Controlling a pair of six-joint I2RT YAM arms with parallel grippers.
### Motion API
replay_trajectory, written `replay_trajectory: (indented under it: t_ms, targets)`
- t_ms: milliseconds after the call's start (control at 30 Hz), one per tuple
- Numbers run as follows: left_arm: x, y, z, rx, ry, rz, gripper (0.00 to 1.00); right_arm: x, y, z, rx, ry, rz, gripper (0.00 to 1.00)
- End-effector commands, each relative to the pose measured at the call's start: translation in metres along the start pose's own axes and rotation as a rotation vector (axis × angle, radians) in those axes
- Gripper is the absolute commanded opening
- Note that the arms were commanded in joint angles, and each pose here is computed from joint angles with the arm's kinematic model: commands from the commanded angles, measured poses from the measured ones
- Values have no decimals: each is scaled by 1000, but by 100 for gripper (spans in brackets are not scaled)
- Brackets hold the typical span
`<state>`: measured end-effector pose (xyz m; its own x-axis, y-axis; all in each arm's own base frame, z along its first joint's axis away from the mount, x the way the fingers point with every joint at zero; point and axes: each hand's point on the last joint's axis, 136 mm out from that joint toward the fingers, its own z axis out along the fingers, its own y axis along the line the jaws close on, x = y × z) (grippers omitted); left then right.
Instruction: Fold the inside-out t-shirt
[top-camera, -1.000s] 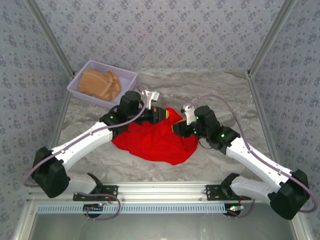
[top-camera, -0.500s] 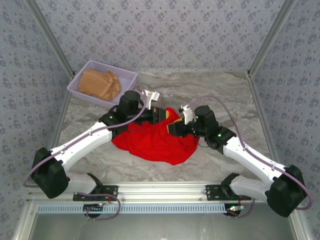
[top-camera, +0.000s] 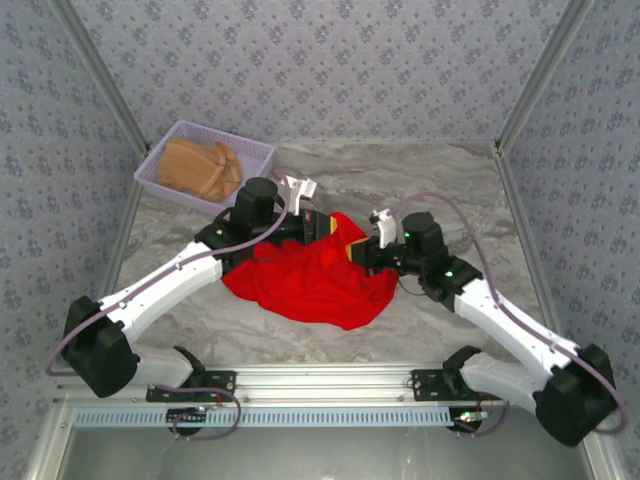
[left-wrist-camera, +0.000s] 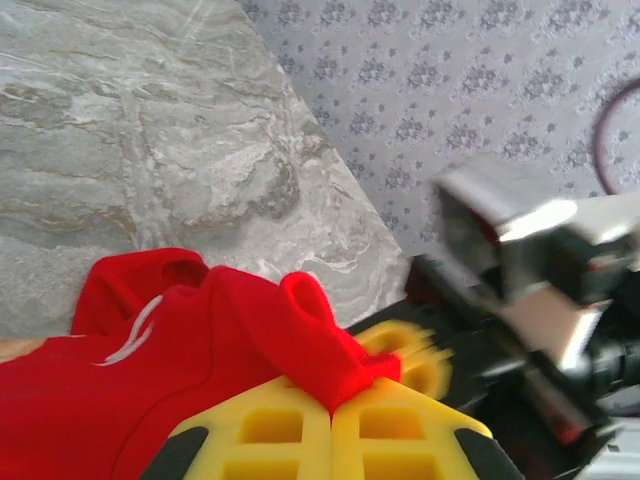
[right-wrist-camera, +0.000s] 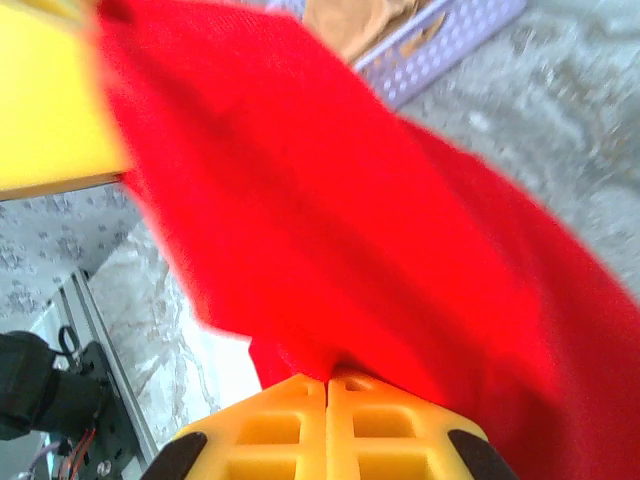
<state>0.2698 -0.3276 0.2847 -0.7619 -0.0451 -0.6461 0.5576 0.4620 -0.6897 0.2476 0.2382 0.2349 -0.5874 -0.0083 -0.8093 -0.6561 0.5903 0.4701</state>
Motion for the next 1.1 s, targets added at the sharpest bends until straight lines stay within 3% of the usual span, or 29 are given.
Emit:
replay_trajectory:
  t_ms: [0, 300, 367, 567, 767, 1067]
  targets:
    - [-19, -2, -22, 33, -64, -23, 0, -15, 18, -30, -122, -80, -5, 0]
    - [-16, 26, -30, -67, -35, 0, 0, -36, 33, -44, -274, -146, 23, 0]
    - [-11, 32, -28, -87, -14, 14, 5, -40, 34, -43, -288, -155, 28, 0]
    - [5, 44, -29, -200, 8, 82, 46, -51, 33, -39, -304, -187, 55, 0]
    - [32, 38, -23, -294, 29, 175, 67, -52, 31, -36, -307, -193, 61, 0]
    - [39, 32, 18, -197, 116, 127, 67, -47, 32, -37, -308, -177, 56, 0]
